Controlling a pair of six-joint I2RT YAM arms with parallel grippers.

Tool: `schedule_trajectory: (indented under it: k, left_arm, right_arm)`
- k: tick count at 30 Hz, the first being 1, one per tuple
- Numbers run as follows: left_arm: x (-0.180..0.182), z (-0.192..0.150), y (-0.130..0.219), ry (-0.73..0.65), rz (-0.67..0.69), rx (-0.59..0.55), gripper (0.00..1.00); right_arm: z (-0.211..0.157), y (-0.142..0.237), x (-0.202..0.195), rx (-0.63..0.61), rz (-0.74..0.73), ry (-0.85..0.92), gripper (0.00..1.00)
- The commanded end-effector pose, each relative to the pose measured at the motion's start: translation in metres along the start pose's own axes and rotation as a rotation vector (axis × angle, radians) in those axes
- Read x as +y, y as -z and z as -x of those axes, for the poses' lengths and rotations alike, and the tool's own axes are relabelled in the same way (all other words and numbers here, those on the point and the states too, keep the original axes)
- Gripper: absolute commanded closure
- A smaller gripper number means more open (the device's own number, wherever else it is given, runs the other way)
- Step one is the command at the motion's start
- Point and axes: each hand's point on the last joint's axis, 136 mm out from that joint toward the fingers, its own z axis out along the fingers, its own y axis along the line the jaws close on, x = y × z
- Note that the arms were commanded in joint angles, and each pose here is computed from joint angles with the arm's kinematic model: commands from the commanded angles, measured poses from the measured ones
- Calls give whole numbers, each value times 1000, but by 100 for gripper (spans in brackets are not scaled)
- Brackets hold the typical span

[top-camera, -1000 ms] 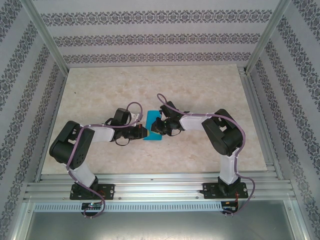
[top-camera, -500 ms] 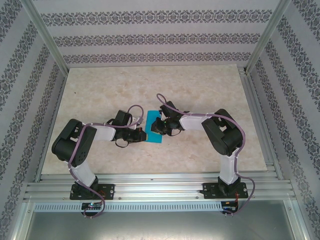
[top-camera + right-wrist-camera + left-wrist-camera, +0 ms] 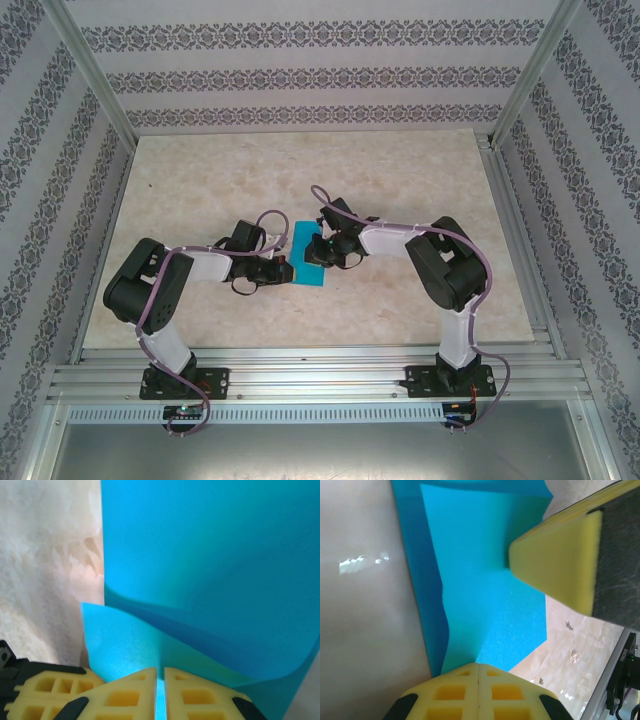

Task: Fold a paper plane with a square sheet of paper (fold left side to right side)
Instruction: Fold the triangle a second time at the center of the table.

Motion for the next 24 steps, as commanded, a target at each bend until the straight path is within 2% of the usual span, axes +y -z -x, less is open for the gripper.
schedule_trajectory:
  k: [1,5,15,24]
  left_arm:
    - [41,-44,-14,93,145,109,100]
    - [43,-43,-14,89,157,109,100]
    - [40,-37,-13,76,165,107,100]
    - [43,-39,-13,76,178,111,100]
  right_arm:
    - [1,20,15,10,9,66,91]
    - [-10,14,21,47,27,78,94]
    - [-18,-10,28,111,49,87,93]
    - [-24,-21,17,155,14,85,93]
